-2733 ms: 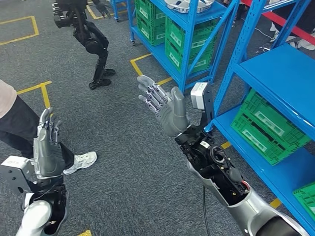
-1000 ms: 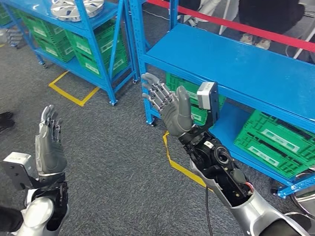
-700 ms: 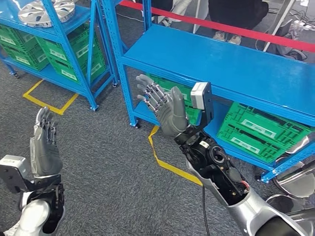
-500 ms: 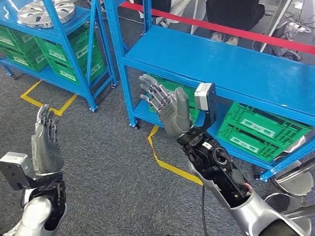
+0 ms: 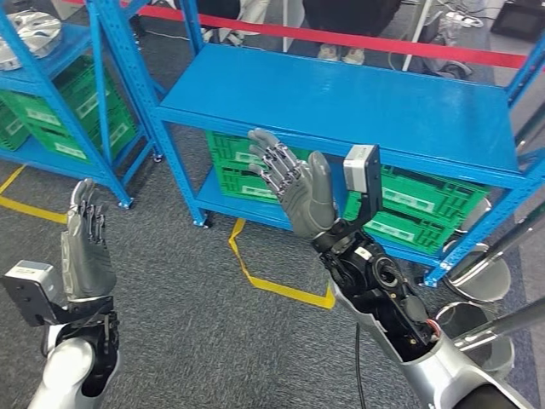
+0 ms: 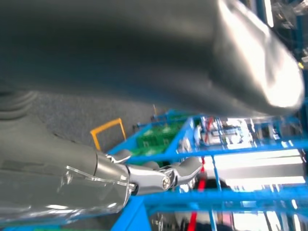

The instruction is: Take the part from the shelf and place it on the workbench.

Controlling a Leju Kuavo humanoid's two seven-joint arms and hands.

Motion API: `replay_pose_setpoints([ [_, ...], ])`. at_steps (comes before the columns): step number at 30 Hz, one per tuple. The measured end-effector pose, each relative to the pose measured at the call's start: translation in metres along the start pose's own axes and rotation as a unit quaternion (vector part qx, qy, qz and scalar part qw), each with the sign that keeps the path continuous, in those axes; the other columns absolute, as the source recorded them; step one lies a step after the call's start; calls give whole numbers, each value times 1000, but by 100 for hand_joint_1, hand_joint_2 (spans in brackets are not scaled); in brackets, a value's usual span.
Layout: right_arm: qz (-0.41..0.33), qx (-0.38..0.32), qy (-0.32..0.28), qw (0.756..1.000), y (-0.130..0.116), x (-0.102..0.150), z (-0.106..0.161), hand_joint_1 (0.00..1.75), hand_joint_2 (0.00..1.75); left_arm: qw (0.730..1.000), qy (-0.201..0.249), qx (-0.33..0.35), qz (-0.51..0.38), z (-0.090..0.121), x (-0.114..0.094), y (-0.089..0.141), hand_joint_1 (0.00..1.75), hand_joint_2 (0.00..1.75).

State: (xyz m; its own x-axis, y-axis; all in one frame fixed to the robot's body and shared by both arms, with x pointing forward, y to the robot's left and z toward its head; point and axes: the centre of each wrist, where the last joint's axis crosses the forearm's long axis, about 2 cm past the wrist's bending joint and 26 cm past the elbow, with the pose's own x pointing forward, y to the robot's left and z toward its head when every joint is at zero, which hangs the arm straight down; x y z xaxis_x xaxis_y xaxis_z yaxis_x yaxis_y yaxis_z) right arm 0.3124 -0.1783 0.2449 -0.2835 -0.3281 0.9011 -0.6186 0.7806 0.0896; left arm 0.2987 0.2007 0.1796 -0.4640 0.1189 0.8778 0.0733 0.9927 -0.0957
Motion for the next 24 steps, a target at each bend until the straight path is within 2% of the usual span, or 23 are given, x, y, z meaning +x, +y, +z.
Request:
replay_pose_setpoints([
  [24, -1, -6, 1, 1000, 0, 0, 1, 0, 0, 1000, -1, -6, 4, -2, 0, -2, 0, 0],
])
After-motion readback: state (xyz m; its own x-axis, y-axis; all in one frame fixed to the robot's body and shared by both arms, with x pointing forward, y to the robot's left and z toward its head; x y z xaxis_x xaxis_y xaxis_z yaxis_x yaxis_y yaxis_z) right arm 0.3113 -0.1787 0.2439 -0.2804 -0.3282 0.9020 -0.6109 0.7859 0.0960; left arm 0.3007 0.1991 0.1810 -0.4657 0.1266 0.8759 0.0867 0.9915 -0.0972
